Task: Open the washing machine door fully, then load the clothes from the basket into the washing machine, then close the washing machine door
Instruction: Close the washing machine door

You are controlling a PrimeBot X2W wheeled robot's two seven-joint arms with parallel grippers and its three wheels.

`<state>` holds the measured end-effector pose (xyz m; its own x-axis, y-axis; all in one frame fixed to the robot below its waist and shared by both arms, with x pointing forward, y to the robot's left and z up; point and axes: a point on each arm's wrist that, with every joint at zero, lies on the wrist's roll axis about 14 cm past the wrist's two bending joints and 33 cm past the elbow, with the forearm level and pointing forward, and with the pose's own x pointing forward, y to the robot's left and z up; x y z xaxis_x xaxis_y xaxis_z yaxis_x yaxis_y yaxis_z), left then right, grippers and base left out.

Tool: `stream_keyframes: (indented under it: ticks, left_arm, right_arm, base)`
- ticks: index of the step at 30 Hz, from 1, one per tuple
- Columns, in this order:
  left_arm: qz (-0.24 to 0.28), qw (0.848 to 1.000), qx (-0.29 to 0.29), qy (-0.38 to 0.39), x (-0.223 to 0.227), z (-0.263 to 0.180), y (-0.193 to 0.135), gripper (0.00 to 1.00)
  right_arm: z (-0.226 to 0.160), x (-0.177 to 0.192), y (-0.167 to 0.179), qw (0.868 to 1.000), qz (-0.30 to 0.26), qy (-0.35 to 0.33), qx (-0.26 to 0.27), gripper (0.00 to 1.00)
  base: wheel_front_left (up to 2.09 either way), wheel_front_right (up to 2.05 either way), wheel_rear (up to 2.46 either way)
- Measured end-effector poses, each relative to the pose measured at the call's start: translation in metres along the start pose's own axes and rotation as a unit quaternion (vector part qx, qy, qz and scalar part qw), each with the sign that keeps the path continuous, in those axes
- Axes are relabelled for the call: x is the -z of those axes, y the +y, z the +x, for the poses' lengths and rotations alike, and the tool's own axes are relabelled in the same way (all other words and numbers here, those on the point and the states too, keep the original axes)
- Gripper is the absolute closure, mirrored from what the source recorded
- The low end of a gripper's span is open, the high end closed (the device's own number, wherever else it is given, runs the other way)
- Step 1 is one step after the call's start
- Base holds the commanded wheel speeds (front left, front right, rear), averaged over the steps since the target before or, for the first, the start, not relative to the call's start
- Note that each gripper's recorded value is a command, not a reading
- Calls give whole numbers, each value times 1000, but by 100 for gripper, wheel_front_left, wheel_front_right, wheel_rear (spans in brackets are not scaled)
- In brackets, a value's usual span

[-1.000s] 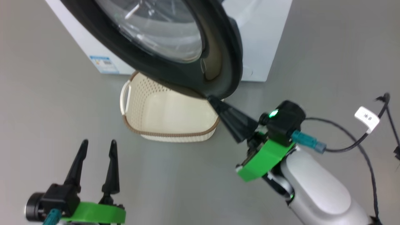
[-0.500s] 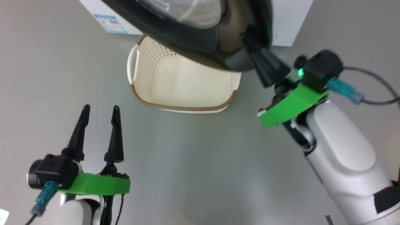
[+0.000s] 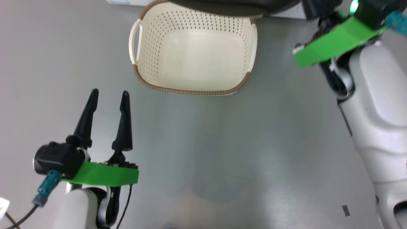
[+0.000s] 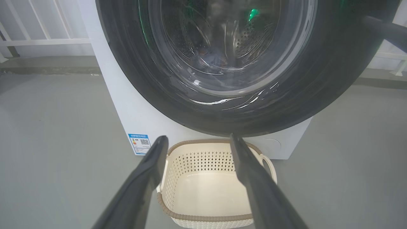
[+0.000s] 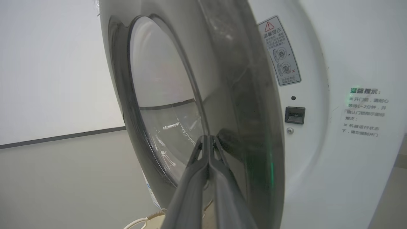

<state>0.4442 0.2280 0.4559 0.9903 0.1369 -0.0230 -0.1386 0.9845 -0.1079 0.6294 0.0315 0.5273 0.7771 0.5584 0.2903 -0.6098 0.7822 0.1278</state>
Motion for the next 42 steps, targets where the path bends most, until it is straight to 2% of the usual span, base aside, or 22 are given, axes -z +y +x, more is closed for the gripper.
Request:
stream_keyframes:
  ticks: [20,26,34,42]
  left_arm:
    - [-12,999,17,24,21,11,-9,0]
    - [-16,999,17,33,27,9,-9,0]
    - [-20,999,24,31,26,12,-13,0]
    - [-24,999,32,17,16,14,-18,0]
  right_arm:
    - [57,-7,-60,993,67,-48,80,100]
    - [64,-1,-64,991,87,-49,90,100]
    - [64,-2,-61,993,77,-42,81,100]
    - [45,-8,-60,994,69,-30,73,100]
  base:
    - [0,0,0]
    - [0,0,0]
    - [0,0,0]
    - [0,0,0]
